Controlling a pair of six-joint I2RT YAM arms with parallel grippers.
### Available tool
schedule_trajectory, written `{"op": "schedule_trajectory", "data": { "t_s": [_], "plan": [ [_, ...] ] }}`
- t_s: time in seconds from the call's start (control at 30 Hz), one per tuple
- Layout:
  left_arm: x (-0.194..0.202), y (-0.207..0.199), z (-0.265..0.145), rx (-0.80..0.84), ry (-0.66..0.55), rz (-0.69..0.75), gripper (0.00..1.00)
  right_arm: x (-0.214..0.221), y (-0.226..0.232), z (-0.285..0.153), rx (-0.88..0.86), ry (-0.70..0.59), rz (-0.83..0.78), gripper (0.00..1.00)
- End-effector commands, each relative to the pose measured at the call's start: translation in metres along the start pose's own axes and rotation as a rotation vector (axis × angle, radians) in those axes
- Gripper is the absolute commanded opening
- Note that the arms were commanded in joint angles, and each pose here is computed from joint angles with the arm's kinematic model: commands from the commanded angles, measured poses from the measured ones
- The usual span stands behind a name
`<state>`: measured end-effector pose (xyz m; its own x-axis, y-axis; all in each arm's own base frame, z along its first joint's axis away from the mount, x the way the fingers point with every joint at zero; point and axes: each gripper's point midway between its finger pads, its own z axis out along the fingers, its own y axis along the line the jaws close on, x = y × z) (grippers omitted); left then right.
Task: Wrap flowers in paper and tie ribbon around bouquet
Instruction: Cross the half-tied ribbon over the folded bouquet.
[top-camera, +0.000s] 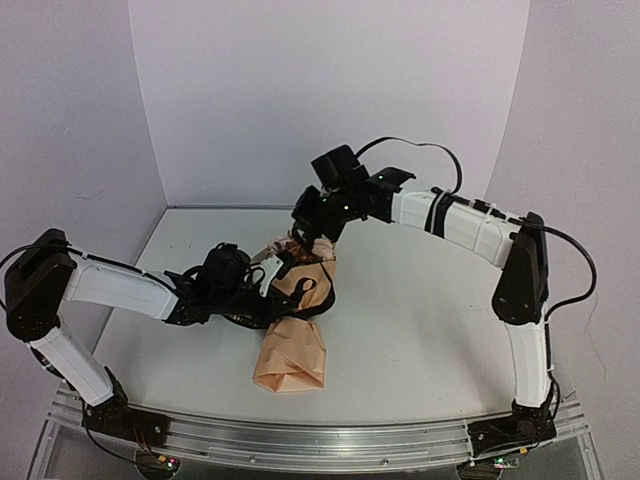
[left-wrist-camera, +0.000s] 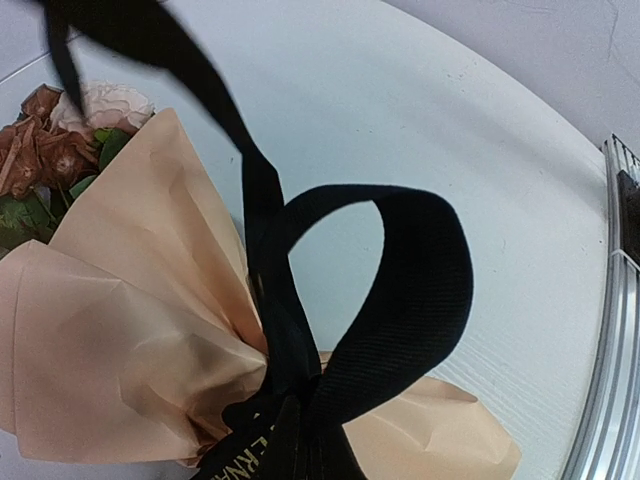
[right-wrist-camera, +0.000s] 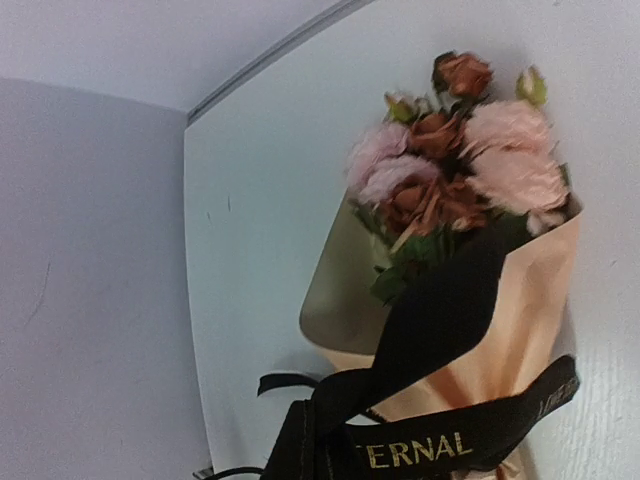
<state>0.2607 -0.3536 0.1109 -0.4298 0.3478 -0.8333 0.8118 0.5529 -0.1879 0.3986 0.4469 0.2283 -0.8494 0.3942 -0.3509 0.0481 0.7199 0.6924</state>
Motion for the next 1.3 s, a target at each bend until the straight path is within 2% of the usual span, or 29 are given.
{"op": "schedule_trajectory", "data": {
  "t_s": [0.0,0.13,0.37,0.57,0.73,0.97,1.1,1.27],
  "plan": [
    [-0.023,-0.005,-0.011,0.007,-0.110,0.036,0.00,0.047,0.030,0.022,-0.122,0.200,-0.007,0.00],
    [-0.017,-0.009,-0.013,0.031,-0.122,0.009,0.00,0.069,0.047,0.030,-0.219,0.295,0.005,0.00],
    [-0.011,-0.010,-0.018,0.056,-0.166,-0.044,0.00,0.097,0.052,0.027,-0.282,0.418,-0.001,0.00],
    [-0.008,-0.006,-0.017,0.066,-0.189,-0.091,0.00,0.117,0.034,0.031,-0.251,0.477,-0.015,0.00],
    [-0.002,-0.005,-0.014,0.065,-0.176,-0.098,0.00,0.129,0.014,0.038,-0.207,0.515,-0.021,0.15],
    [0.002,-0.001,-0.014,0.054,-0.167,-0.111,0.00,0.115,0.009,0.018,-0.175,0.438,-0.109,0.54],
    [0.002,0.001,-0.012,0.055,-0.162,-0.114,0.00,0.105,0.004,0.006,-0.140,0.391,-0.150,0.66],
    [0.000,0.001,-0.012,0.057,-0.163,-0.113,0.00,0.090,-0.006,-0.013,-0.098,0.319,-0.186,0.75]
  ]
}}
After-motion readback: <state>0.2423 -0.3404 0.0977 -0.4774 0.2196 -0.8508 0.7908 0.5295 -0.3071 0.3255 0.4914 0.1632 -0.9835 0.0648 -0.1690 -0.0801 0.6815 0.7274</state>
